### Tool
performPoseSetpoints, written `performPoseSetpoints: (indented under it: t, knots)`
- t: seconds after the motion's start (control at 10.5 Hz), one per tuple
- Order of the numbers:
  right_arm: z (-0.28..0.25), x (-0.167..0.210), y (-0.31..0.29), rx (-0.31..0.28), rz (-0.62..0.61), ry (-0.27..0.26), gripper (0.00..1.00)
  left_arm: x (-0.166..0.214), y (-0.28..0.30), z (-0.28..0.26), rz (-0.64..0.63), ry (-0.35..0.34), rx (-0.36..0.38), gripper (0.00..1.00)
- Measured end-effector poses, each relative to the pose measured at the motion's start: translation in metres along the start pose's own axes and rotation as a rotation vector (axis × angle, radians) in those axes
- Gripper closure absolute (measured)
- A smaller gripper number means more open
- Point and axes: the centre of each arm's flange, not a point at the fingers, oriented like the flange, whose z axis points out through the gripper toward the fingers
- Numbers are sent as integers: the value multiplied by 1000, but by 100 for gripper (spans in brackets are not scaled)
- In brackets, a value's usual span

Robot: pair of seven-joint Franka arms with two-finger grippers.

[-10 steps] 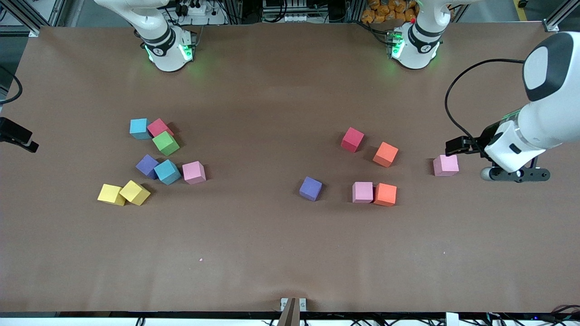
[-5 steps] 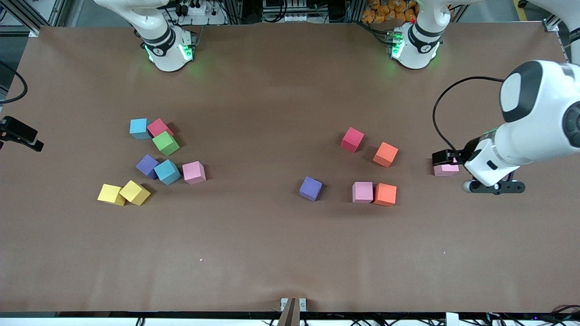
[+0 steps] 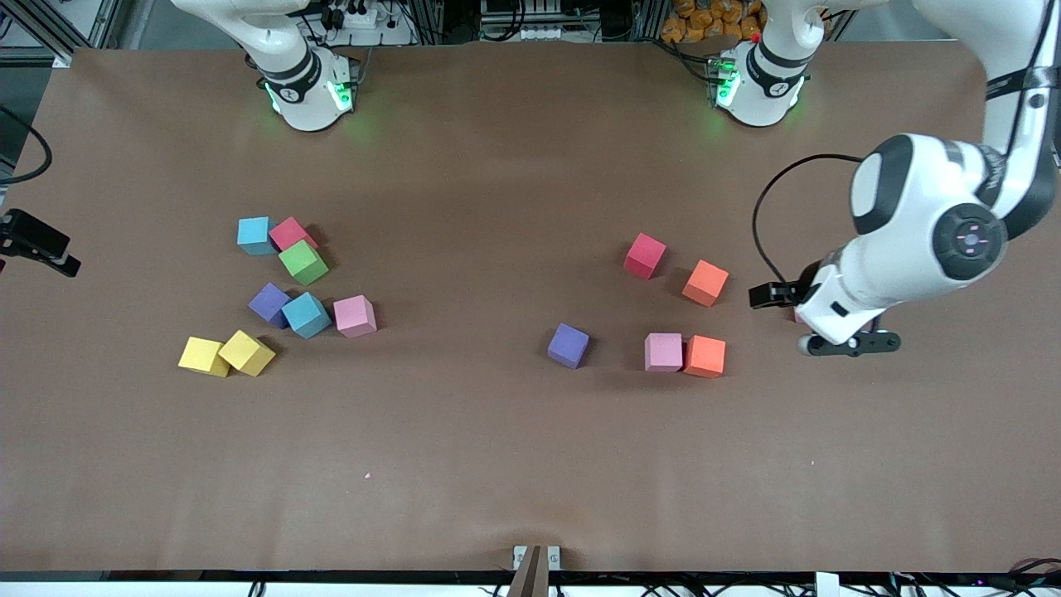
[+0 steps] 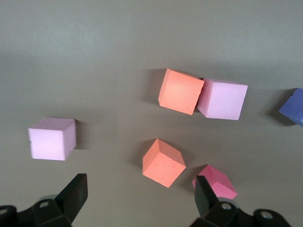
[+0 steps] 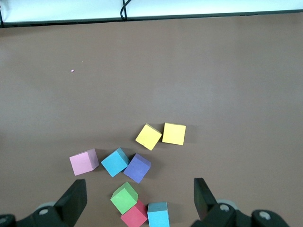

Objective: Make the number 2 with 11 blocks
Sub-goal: 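Move the left gripper toward the orange cube beside the pink cubes, then lower the left gripper, grasp the orange cube and lift it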

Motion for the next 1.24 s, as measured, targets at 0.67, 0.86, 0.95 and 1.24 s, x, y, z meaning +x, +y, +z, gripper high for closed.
performPoseSetpoints:
  t: [0.67,0.86,0.95,1.24]
  knots:
    - [19,1,0,-1,3,-63,0,-45,40,107,-137,-6,60,0]
    - [15,0,13,-4,25,-55,0,-54,37,128,-176,-3,62,0]
    - [13,-1,18,-5,33,-49,0,-58,37,135,-211,-7,66,0]
    - [9,-1,23,-6,40,-39,0,-61,33,142,-335,-10,73,0]
